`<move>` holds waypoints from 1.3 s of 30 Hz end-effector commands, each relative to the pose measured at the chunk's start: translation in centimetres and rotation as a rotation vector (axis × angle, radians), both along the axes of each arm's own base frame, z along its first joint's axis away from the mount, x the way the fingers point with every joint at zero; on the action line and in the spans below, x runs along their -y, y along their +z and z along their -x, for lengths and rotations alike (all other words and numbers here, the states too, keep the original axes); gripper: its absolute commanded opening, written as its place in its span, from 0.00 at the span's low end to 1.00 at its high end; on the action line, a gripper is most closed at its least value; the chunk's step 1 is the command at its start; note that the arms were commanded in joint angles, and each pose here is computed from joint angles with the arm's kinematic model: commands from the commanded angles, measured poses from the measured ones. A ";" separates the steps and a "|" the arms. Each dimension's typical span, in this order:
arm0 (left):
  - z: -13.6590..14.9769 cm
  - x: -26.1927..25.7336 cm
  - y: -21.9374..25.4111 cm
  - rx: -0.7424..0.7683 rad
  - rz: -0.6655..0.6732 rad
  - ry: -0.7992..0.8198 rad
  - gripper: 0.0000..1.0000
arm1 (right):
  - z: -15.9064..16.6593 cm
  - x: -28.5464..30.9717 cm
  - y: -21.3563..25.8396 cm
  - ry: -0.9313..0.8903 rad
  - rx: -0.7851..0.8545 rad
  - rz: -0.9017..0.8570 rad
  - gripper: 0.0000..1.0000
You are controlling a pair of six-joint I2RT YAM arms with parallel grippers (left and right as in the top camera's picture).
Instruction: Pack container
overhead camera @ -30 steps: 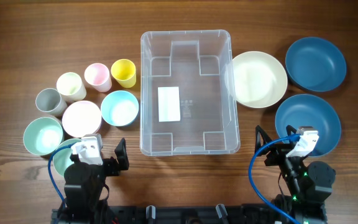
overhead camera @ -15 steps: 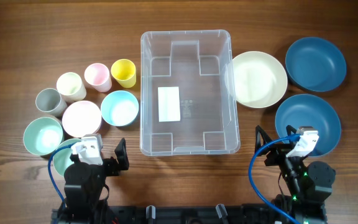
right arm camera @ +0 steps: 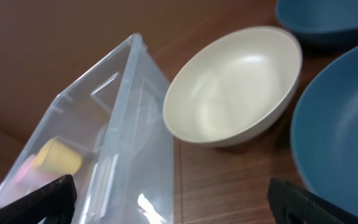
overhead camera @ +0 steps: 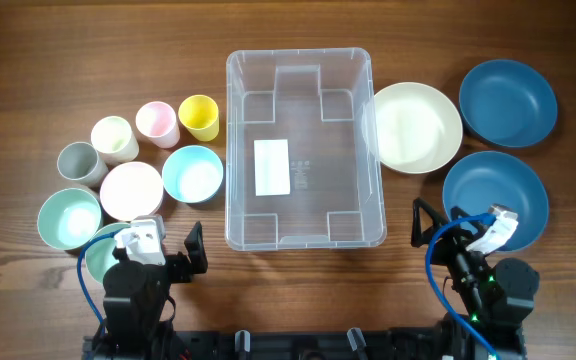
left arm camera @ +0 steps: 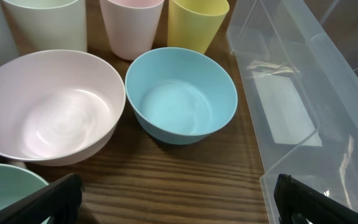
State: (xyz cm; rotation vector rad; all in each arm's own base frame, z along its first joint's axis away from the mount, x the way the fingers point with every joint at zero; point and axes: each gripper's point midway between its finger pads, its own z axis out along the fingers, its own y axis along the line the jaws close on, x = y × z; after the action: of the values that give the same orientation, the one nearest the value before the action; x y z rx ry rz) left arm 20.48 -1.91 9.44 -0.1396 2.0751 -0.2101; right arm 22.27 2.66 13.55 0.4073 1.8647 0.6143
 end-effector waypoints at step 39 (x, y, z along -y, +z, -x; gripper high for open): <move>-0.2 2.1 1.0 0.043 0.055 -0.111 1.00 | 5.7 19.0 -11.9 -0.705 -1.188 -0.367 0.76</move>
State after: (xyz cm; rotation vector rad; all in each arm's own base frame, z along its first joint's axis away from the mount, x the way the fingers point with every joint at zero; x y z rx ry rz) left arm 20.68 -3.84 10.27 -0.0659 2.0432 -0.3274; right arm 16.33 -17.10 2.58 1.8916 2.4282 0.1326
